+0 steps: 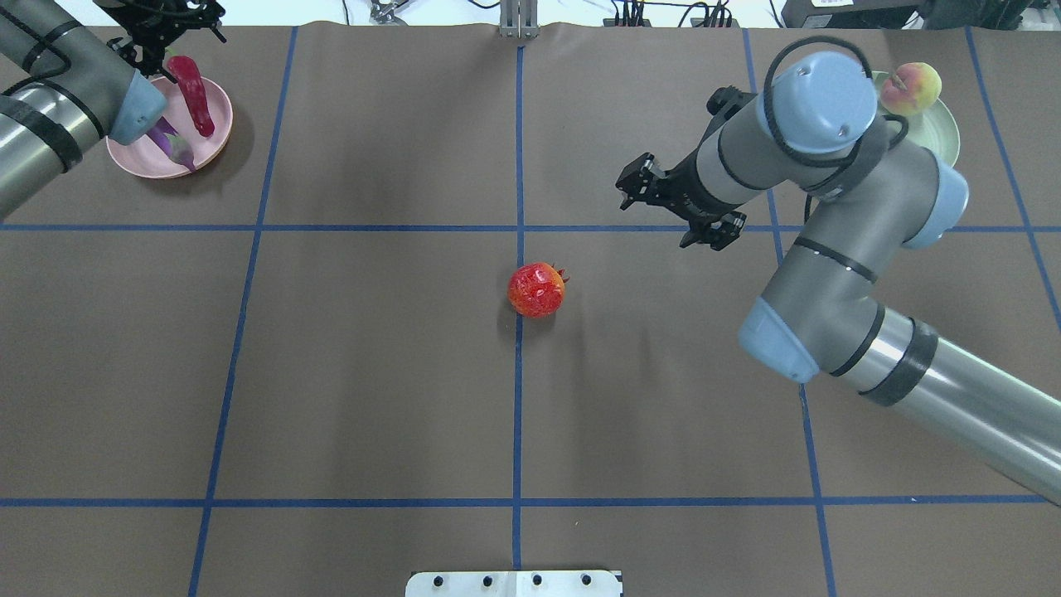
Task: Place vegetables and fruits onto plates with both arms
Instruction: 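Reach the right gripper down to the red pomegranate and grasp it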
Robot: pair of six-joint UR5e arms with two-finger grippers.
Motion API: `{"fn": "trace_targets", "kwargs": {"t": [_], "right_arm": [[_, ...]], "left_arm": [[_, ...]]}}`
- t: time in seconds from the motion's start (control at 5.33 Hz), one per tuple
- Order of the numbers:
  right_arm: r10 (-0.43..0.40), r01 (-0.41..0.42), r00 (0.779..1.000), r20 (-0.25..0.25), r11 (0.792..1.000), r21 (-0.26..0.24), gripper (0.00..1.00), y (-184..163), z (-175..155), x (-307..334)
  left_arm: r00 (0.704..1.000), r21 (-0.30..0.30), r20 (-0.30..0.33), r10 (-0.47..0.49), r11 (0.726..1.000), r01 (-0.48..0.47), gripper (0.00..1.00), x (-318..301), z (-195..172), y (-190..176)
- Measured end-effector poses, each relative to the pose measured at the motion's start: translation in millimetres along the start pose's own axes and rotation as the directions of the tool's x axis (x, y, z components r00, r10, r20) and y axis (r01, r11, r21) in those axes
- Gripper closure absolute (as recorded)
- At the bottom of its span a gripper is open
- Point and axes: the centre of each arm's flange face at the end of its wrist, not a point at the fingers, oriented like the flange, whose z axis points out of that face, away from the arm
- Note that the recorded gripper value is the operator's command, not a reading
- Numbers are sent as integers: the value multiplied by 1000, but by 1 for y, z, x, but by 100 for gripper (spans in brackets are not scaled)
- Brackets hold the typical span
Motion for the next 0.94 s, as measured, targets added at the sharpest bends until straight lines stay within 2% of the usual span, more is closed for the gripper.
{"fn": "trace_targets", "kwargs": {"t": [0.19, 0.38, 0.56, 0.94], "right_arm": [[64, -64, 998, 18, 997, 35, 0, 44, 22, -28], [159, -162, 986, 40, 984, 70, 0, 71, 39, -54], [230, -234, 972, 49, 969, 83, 0, 86, 50, -64], [269, -270, 963, 21, 959, 91, 0, 97, 69, -60]], "left_arm": [[1000, -4, 1, -8, 1000, 8, 0, 0, -2, 5], [1000, -11, 4, -16, 1000, 16, 0, 1, 2, 13], [1000, -17, 5, -25, 1000, 25, 0, 3, 6, 21], [999, -21, 0, -39, 999, 39, 0, 7, 6, 28]]}}
